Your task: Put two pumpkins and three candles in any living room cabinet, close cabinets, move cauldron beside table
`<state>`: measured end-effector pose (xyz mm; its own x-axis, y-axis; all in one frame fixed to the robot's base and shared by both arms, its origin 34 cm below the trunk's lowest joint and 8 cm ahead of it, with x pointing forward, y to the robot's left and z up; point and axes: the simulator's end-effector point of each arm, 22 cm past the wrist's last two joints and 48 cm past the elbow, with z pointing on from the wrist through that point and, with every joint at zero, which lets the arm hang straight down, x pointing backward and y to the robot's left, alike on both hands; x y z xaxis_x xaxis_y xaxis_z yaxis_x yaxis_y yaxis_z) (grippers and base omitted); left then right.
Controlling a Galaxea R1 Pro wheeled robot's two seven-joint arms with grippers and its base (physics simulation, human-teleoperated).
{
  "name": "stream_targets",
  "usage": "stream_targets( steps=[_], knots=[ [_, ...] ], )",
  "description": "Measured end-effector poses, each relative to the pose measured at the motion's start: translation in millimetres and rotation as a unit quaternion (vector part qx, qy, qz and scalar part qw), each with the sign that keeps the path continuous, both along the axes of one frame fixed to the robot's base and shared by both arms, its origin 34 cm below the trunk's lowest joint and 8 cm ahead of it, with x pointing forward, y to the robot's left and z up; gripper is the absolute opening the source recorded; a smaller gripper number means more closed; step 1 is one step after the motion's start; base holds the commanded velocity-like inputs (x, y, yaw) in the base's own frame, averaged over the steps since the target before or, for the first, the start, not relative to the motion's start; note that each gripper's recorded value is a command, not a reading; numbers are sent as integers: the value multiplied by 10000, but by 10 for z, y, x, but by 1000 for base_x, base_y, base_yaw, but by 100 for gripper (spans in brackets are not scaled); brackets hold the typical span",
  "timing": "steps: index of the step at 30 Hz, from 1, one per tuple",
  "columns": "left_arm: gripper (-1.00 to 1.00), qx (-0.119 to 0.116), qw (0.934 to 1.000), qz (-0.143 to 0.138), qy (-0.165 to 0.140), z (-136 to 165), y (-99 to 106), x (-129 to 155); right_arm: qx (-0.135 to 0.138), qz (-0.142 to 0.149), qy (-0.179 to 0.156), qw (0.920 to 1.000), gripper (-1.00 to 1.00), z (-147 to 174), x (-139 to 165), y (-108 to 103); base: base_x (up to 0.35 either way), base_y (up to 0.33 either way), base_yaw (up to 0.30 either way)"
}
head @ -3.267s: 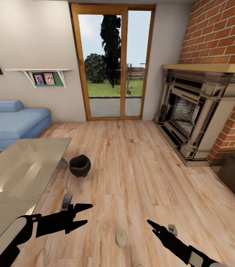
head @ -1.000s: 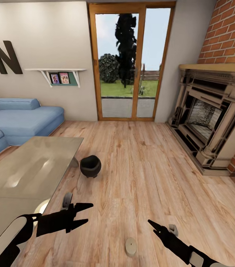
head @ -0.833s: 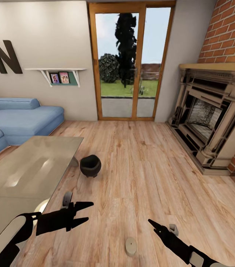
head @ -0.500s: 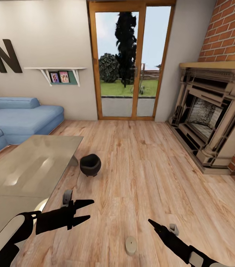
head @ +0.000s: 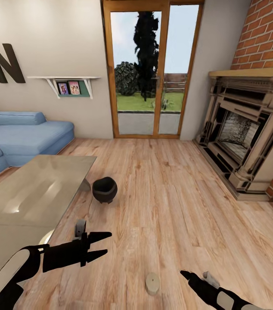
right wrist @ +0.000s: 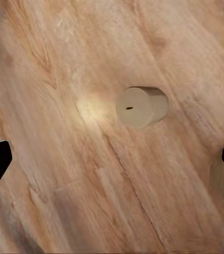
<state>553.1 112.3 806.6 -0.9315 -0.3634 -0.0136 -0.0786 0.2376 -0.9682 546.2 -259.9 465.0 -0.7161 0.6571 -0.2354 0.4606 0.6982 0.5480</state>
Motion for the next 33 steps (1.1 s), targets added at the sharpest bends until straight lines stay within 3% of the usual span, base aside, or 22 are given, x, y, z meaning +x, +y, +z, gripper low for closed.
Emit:
stream_targets(
  steps=[5,11,18,25,33],
  knots=[
    [100,-4,10000,-7,3,-95,-8,-14,-836,-139,764,9935,100,-331,-274,-268,0,0,0],
    [100,-8,10000,-8,3,-209,-12,-28,-1180,-26,1116,9867,100,-515,-370,-100,0,0,0],
    [100,-9,10000,-17,7,-347,-18,-52,-1398,321,998,9846,100,-632,-325,2,0,0,0],
    [100,-10,10000,-27,-7,-474,-16,-73,-1691,319,571,9834,100,-703,-165,-25,0,0,0],
    [100,-68,9998,-144,-82,-555,-101,-150,-1816,373,548,9811,100,-869,-200,-80,0,0,0]
  ],
)
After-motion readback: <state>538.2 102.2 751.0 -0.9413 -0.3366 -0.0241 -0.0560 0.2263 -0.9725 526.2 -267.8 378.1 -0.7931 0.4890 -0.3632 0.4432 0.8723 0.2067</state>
